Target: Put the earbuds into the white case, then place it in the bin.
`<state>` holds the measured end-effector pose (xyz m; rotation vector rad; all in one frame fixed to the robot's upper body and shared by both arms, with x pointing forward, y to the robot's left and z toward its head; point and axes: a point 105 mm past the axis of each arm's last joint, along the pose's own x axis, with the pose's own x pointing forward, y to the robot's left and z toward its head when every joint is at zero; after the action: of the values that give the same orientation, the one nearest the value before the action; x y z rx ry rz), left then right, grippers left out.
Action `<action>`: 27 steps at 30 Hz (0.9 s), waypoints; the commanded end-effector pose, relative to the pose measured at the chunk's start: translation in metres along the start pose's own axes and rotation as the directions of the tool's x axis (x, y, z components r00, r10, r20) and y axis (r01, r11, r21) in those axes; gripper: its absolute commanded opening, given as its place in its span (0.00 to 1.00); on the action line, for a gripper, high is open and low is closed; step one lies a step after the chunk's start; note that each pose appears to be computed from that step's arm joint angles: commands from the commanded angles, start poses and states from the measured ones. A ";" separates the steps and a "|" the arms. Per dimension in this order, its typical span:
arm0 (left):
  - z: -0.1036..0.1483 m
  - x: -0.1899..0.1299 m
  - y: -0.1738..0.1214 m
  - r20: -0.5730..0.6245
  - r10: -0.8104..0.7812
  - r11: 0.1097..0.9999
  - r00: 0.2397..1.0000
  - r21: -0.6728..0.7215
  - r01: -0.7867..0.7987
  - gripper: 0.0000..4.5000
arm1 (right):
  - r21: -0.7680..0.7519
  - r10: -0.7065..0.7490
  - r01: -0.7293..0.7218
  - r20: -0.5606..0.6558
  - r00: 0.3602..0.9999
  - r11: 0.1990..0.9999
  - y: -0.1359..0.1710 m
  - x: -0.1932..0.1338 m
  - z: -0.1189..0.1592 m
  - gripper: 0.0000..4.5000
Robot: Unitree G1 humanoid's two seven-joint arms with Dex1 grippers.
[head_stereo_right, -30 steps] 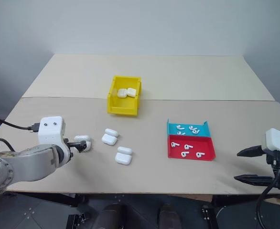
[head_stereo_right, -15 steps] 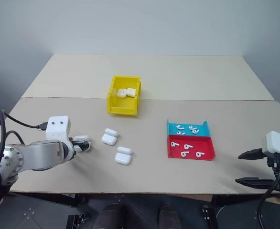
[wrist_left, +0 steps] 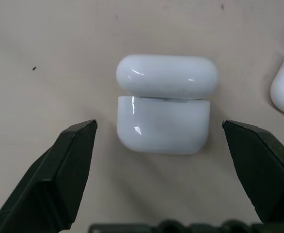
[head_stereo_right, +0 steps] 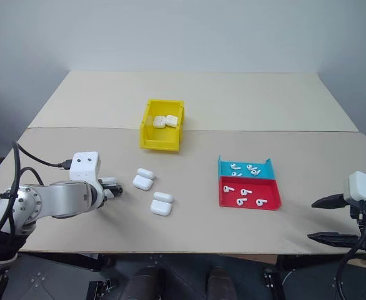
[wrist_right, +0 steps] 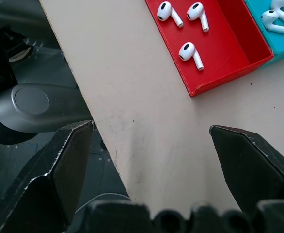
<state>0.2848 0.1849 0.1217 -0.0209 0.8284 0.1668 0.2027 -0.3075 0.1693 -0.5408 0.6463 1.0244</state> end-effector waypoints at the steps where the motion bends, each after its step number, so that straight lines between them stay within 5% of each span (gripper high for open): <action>1: 0.004 -0.002 0.002 0.012 0.013 1.000 1.000 0.012 -0.013 1.00 | -0.016 -0.026 0.027 0.015 1.000 1.000 -0.001 -0.006 0.006 0.99; 15: -0.003 0.009 0.003 -0.026 0.023 1.000 0.999 0.005 -0.023 1.00 | -0.009 -0.028 0.028 0.017 0.999 1.000 -0.001 -0.005 0.005 0.99; 22: -0.004 0.013 0.007 -0.026 0.033 0.999 0.999 0.040 -0.032 0.62 | -0.012 -0.026 0.026 0.019 0.999 1.000 -0.001 -0.004 0.006 1.00; 27: -0.003 0.011 0.008 -0.011 0.037 0.998 0.999 0.046 -0.037 0.61 | -0.014 -0.024 0.025 0.021 0.999 1.000 -0.001 -0.002 0.006 1.00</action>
<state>0.2879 0.1872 0.1085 0.0107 0.8629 0.1542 0.2034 -0.3068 0.1688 -0.5427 0.6431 1.0169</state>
